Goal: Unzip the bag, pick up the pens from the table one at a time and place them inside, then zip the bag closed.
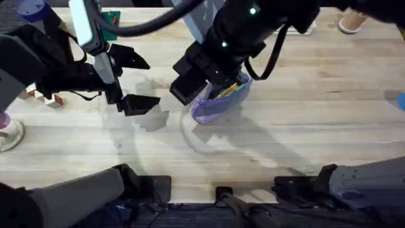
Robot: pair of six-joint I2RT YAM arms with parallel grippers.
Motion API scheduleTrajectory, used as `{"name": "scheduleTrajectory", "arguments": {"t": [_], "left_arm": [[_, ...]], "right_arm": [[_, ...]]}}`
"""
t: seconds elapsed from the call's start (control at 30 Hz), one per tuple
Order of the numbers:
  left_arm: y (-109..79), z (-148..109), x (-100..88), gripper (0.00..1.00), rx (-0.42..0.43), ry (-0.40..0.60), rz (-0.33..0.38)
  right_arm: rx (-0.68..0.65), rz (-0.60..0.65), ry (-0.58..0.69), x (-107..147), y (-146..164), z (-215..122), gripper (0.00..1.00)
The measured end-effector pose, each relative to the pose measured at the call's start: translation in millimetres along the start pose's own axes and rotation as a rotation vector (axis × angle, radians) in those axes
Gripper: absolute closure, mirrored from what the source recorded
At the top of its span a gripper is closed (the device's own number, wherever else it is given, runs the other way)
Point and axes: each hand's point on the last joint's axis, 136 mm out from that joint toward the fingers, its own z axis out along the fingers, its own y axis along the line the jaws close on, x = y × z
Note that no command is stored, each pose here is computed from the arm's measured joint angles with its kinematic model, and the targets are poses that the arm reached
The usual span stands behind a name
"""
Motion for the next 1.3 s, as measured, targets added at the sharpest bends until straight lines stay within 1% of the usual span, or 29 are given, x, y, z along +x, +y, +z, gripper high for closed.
{"name": "scheduleTrajectory", "arguments": {"t": [0.37, 0.7, 0.97, 1.2, 1.3], "left_arm": [[0.0, 0, 0.0, 0.007, 0.000, 0.000, 0.000], [0.0, 0, 0.0, 0.007, 0.000, 0.000, 0.000], [0.0, 0, -0.1, 0.007, 0.000, 0.000, 0.000], [0.0, 0, -0.1, 0.006, 0.000, 0.000, 0.000], [0.0, 0, -0.1, 0.007, 0.000, 0.000, 0.000]], "right_arm": [[-0.006, 0.003, -0.023, -7, 2, 3, 0.005], [0.001, -0.006, 0.058, -6, 5, 35, 0.006], [0.000, -0.007, 0.071, -4, 7, 47, 0.005], [0.000, -0.007, 0.066, -1, 9, 71, 0.005], [0.001, -0.008, 0.077, 4, 10, 81, 0.006]]}}
